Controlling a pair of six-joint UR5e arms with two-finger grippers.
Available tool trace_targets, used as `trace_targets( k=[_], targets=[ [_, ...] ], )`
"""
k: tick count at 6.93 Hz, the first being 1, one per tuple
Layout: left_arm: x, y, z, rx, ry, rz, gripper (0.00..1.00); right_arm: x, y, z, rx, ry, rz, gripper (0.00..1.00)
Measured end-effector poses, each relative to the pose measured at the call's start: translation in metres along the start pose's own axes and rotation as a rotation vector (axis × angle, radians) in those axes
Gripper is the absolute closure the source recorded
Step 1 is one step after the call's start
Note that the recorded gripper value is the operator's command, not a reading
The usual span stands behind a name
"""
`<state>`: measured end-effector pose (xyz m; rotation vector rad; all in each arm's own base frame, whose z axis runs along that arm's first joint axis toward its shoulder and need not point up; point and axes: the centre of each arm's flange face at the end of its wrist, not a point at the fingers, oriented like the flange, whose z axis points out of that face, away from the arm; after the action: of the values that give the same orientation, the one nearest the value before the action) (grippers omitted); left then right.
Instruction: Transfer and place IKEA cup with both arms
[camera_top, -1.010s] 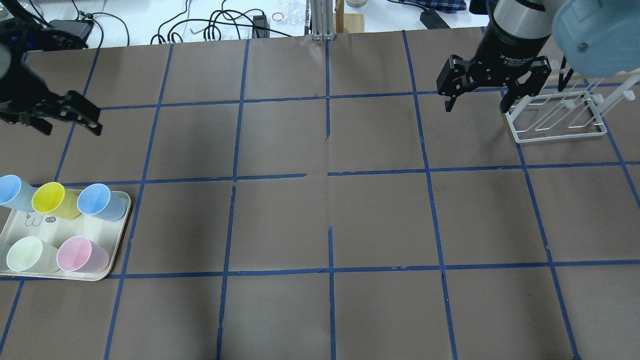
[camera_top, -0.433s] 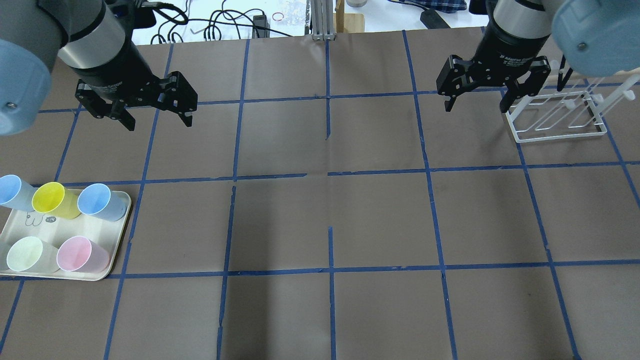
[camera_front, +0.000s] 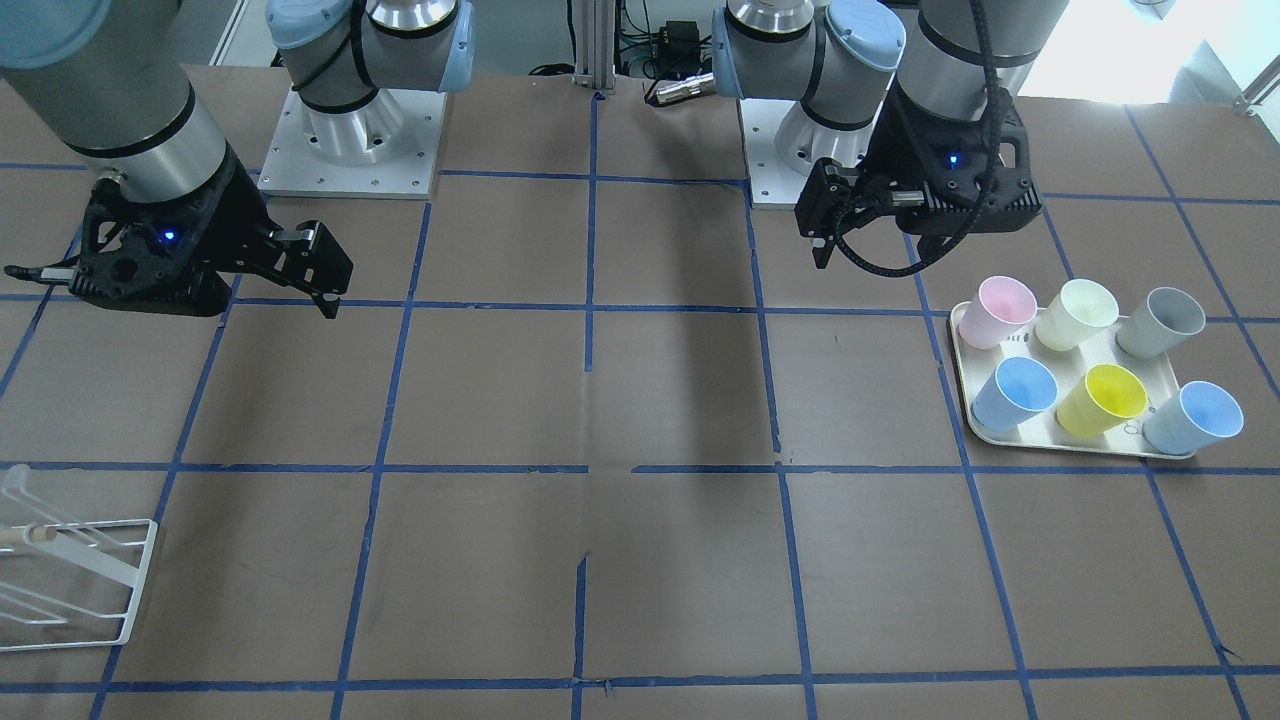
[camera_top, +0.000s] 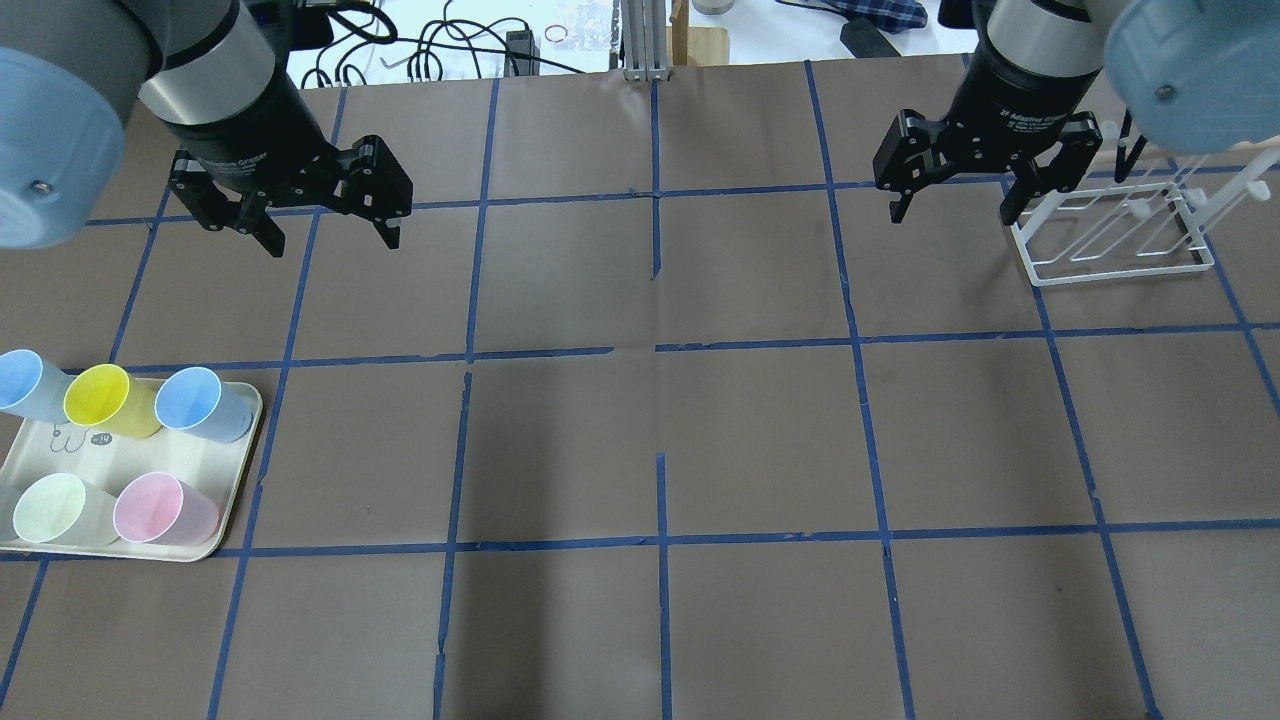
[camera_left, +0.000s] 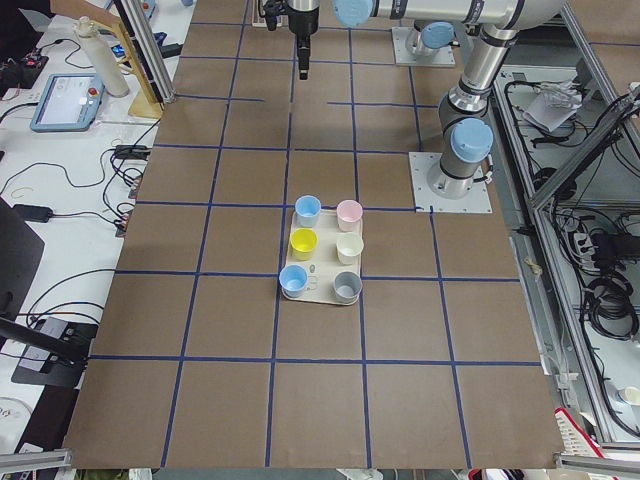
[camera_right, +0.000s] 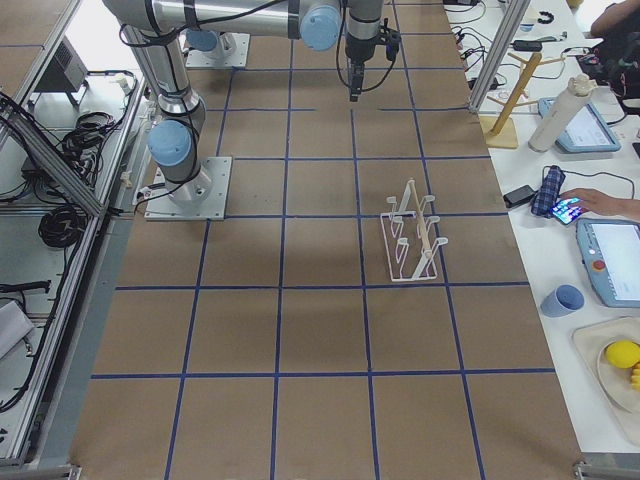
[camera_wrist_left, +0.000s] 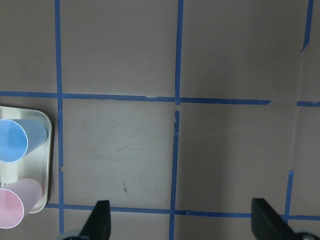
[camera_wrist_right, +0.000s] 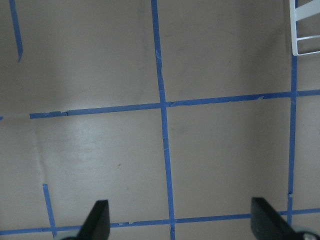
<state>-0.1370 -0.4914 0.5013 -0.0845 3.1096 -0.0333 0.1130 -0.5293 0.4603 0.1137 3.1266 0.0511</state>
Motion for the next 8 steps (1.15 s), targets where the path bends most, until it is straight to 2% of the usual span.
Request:
trace_targets(
  k=[8],
  targets=[
    [0.0048,0.0037,-0.0048,-0.004,0.011,0.006,0.0,0.0015,-0.003,0.0034,-0.006,-0.001,-0.001,0.0]
  ],
)
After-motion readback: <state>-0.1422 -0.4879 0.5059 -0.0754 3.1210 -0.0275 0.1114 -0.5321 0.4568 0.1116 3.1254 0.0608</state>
